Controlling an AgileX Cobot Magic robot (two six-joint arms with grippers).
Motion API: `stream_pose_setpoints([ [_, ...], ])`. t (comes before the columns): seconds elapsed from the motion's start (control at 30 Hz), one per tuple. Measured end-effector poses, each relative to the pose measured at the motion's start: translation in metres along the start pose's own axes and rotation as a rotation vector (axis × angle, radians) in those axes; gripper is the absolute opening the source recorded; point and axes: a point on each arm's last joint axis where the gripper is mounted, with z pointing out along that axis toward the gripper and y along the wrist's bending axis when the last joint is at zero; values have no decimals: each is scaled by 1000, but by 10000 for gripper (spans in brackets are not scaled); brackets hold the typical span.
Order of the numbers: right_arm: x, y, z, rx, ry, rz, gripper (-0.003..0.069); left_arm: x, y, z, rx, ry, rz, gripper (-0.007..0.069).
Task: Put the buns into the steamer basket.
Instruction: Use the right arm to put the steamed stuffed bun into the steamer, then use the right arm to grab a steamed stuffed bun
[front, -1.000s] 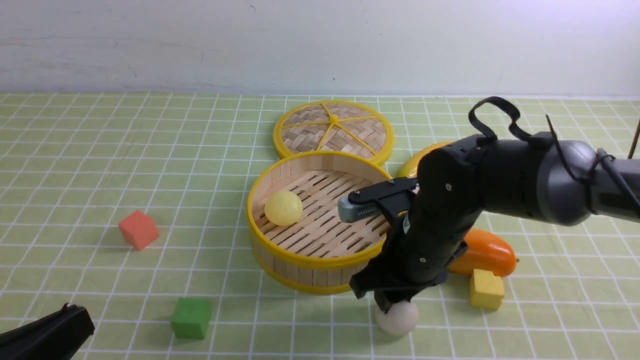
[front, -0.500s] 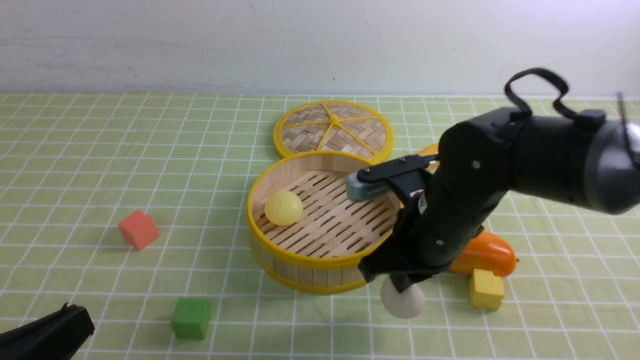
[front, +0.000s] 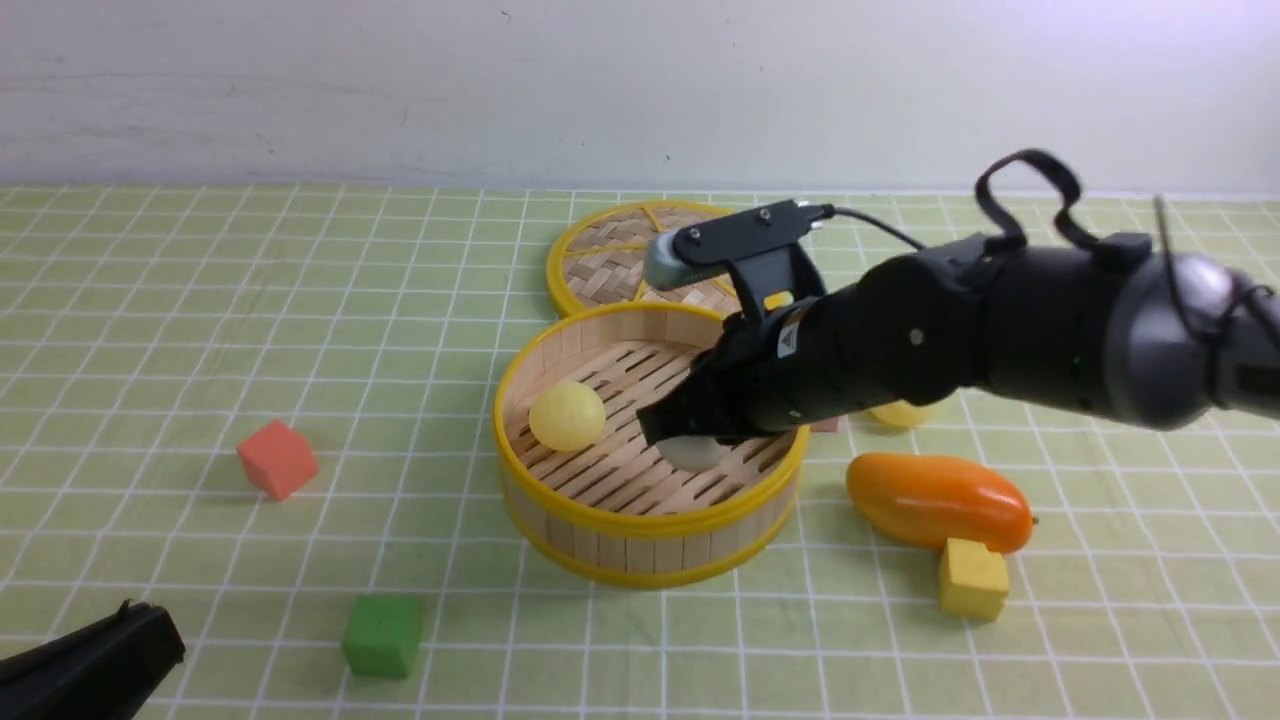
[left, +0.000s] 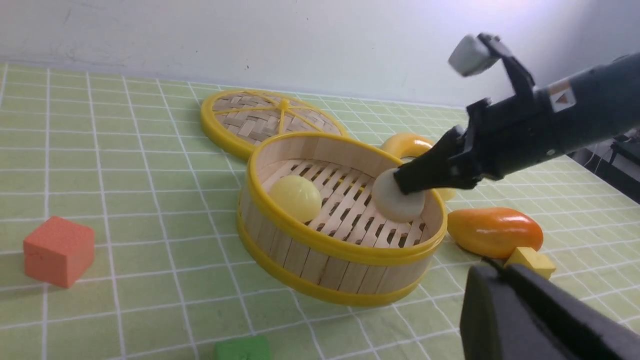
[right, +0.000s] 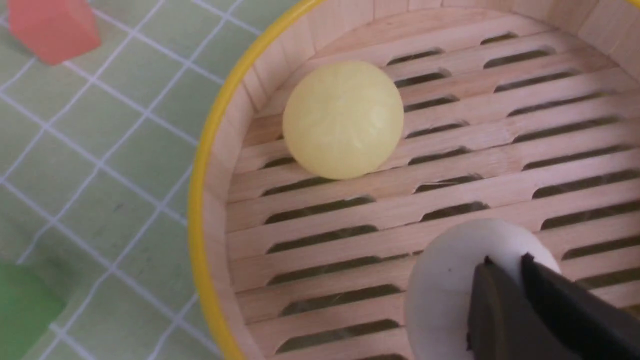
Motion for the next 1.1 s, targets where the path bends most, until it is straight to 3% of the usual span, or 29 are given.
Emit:
stream_pose_setpoints([
  [0.07,3,-1,5,4,5,-6,83,0,0,0,0,0,0,1],
  [0.27,2,-1,5,10,5,-27,300,0,0,0,0,0,0,3],
  [0.33,-3,0,-7,7,-3,-33,405,0,0,0,0,0,0,3],
  [0.47,-22,0,-49,10,-61,-53,487,0,0,0,0,0,-2,4],
  [0.53,-27,-5,-62,21,-73,-55,489,0,0,0,0,0,-2,4],
  [0.73,-24,-64,-83,131,8,81,414,0,0,0,0,0,-2,8],
  [0.87,-9,-115,-65,207,94,214,360,0,0,0,0,0,-1,11],
  [1.1,-12,-154,-25,227,167,298,353,0,0,0,0,0,0,18],
])
